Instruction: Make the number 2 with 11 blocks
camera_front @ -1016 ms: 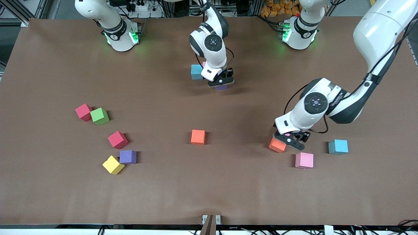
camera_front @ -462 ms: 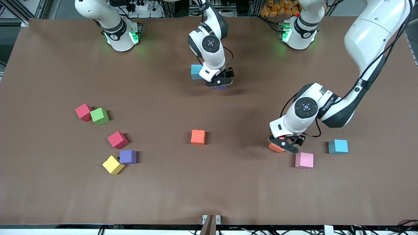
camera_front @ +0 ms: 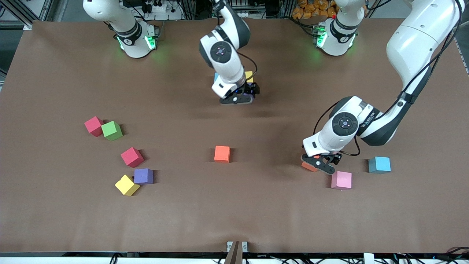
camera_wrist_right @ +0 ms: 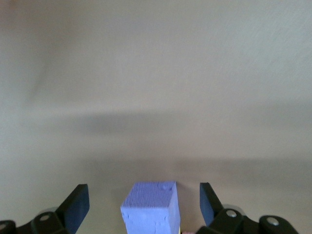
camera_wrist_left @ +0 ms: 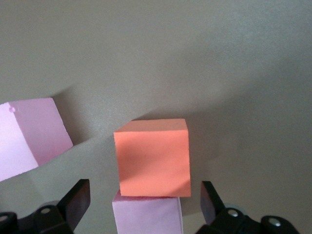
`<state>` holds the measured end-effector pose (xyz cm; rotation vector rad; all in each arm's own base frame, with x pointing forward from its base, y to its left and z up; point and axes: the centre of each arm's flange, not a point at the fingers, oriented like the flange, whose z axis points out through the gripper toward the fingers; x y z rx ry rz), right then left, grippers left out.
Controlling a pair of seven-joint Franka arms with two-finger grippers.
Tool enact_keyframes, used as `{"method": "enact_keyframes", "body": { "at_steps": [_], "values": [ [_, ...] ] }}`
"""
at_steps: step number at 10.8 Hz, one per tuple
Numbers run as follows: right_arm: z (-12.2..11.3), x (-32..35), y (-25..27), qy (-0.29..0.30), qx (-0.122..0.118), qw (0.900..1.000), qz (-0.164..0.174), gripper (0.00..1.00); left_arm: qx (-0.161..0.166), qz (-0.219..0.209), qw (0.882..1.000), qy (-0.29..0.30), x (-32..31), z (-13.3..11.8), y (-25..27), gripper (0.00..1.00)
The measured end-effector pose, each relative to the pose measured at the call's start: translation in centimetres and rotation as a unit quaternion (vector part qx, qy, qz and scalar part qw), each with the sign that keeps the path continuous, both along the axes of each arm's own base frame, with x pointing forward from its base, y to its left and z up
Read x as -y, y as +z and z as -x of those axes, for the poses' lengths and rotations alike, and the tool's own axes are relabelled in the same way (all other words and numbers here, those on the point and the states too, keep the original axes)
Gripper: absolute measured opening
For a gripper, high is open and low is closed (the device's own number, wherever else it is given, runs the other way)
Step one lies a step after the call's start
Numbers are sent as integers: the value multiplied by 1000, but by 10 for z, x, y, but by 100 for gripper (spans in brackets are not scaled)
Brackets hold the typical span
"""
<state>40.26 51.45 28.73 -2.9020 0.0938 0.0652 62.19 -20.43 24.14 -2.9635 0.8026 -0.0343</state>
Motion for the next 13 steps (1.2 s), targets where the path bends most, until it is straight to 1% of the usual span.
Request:
{"method": "enact_keyframes", "body": {
  "at_steps": [1,3,4,6,8,10,11,13],
  "values": [
    [-8,2,7,5,14,1000,4,100,-1,3,1000,3,-3,-1,-4,100],
    [-17,3,17,43,56,997,41,100,-9,16,1000,13,-4,-1,-10,100],
    [-25,8,21,45,68,995,49,100,-12,23,1000,17,-3,-1,-12,100],
    [-55,32,31,23,82,995,55,100,-13,29,999,19,-2,-2,-13,100],
    [-80,49,42,16,92,994,53,100,-12,31,999,20,-2,-2,-14,100],
    [-92,59,48,38,86,994,58,100,-15,33,999,21,-2,-2,-17,100],
    [-100,67,49,44,89,993,58,100,-16,34,999,22,-2,-2,-19,100],
    [-124,86,54,18,89,995,43,100,-17,35,999,22,-2,-2,-20,100]
  ]
}}
